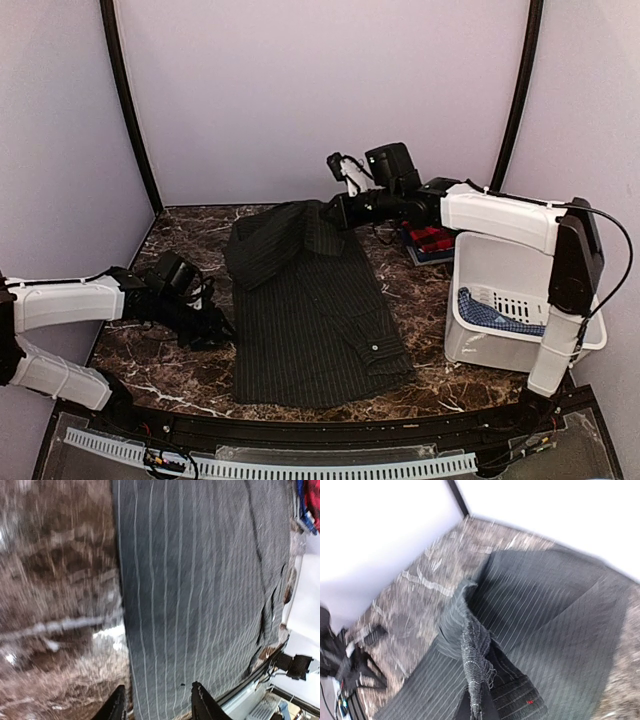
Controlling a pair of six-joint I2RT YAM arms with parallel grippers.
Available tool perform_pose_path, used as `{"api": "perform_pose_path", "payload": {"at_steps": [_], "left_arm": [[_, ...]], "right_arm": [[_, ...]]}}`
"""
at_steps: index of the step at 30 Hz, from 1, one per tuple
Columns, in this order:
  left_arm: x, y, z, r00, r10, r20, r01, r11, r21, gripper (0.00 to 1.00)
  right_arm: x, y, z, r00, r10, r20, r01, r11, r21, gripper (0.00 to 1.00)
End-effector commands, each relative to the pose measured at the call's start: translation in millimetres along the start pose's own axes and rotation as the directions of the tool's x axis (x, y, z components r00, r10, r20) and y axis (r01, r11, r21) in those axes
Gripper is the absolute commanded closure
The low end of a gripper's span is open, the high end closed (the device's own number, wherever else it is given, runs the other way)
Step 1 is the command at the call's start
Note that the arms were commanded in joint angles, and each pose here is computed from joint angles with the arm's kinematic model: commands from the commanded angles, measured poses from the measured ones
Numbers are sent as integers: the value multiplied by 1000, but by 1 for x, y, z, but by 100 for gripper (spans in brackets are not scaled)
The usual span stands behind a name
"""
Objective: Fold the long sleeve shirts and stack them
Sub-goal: Pick up the sleeve from the 1/3-folded shirt, then pick up the 1/3-folded shirt from the center of the board.
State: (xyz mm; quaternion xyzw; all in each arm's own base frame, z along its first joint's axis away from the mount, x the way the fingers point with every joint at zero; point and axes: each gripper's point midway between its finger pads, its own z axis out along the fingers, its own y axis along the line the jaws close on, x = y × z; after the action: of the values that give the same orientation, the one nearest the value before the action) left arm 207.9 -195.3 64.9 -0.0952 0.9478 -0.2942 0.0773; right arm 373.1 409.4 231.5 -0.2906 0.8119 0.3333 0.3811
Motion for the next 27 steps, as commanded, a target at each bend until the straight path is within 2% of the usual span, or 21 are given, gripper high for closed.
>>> {"api": "perform_pose_path", "payload": {"at_steps": [1, 9, 14, 23, 27], "left_arm": [[38, 4, 6, 993, -34, -115, 36, 999, 10, 58], [87, 5, 8, 966, -34, -256, 33, 999, -6, 68], [111, 12, 12, 941, -46, -336, 34, 999, -41, 69], [126, 14, 21, 919, -49, -392, 21, 997, -74, 72], [126, 22, 24, 920, -67, -386, 21, 992, -123, 83]], "right_arm": [[-43, -14, -36, 995, 7, 100, -16, 996, 92, 100], [-79, -5, -71, 981, -29, 192, 9, 994, 108, 100], [-97, -2, -83, 972, -50, 228, 22, 992, 124, 100], [-111, -5, -92, 965, -75, 251, 37, 988, 153, 100], [-116, -8, -91, 964, -77, 254, 37, 987, 159, 100]]}}
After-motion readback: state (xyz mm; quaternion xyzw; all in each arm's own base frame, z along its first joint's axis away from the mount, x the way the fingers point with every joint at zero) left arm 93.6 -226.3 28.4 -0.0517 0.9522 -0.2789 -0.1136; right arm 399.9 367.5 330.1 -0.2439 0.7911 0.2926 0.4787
